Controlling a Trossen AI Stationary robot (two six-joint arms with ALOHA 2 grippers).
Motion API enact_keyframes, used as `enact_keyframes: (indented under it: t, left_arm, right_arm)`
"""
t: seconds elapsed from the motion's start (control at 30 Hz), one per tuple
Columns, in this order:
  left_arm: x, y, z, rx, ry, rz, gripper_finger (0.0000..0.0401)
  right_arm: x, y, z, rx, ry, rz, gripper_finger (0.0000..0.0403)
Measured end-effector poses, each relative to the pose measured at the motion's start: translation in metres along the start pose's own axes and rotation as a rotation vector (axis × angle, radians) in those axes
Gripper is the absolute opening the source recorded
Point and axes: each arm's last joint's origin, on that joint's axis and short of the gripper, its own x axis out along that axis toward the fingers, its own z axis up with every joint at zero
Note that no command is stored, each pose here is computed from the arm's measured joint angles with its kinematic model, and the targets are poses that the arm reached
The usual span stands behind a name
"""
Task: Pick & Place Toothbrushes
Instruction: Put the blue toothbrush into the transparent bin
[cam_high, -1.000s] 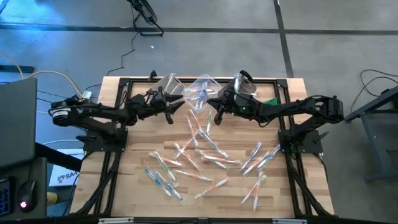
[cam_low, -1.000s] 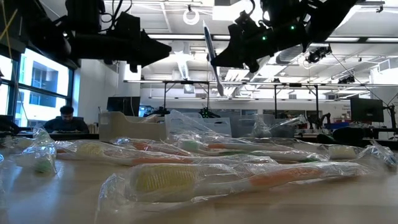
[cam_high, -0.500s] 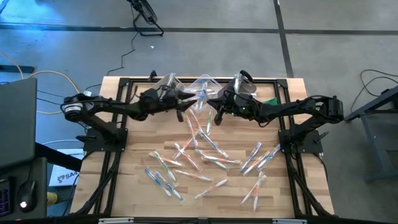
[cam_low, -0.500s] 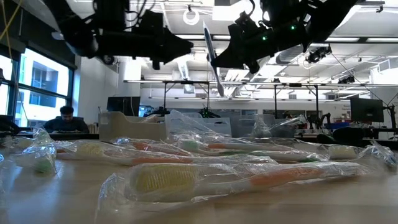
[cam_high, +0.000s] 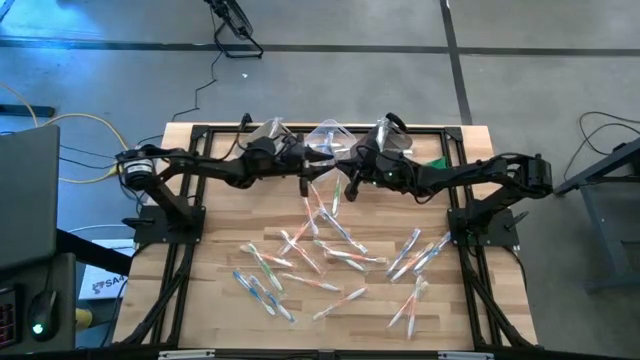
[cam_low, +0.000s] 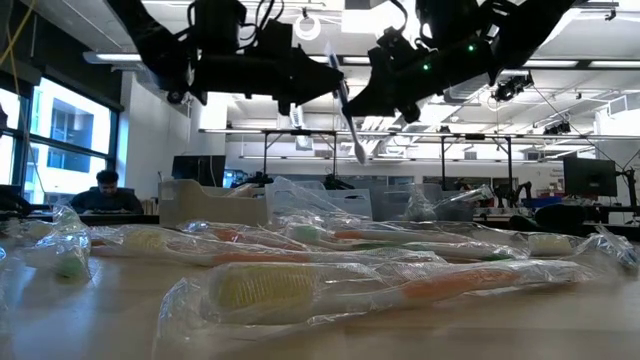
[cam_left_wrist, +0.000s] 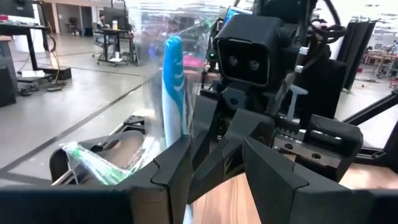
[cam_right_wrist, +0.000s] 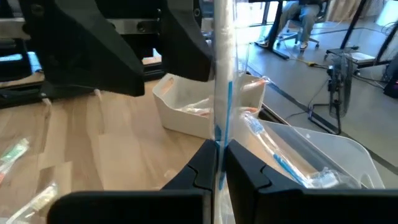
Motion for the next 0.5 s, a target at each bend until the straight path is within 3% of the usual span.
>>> enact_keyframes:
  t: [0.17, 0.5]
  left_arm:
    - [-0.0002, 0.0008, -0.0041, -0.010, 0.041, 0.008, 0.0140]
    - [-0.0002, 0.0011, -0.0046, -0.007, 0.047, 0.006, 0.0140]
  right_arm:
    - [0.0000, -0.0014, -0.0003, -0.008, 0.001, -0.053, 0.0013]
    - [-0.0018, 0.0079, -0.0015, -0.038, 0.009, -0.008, 0.0012]
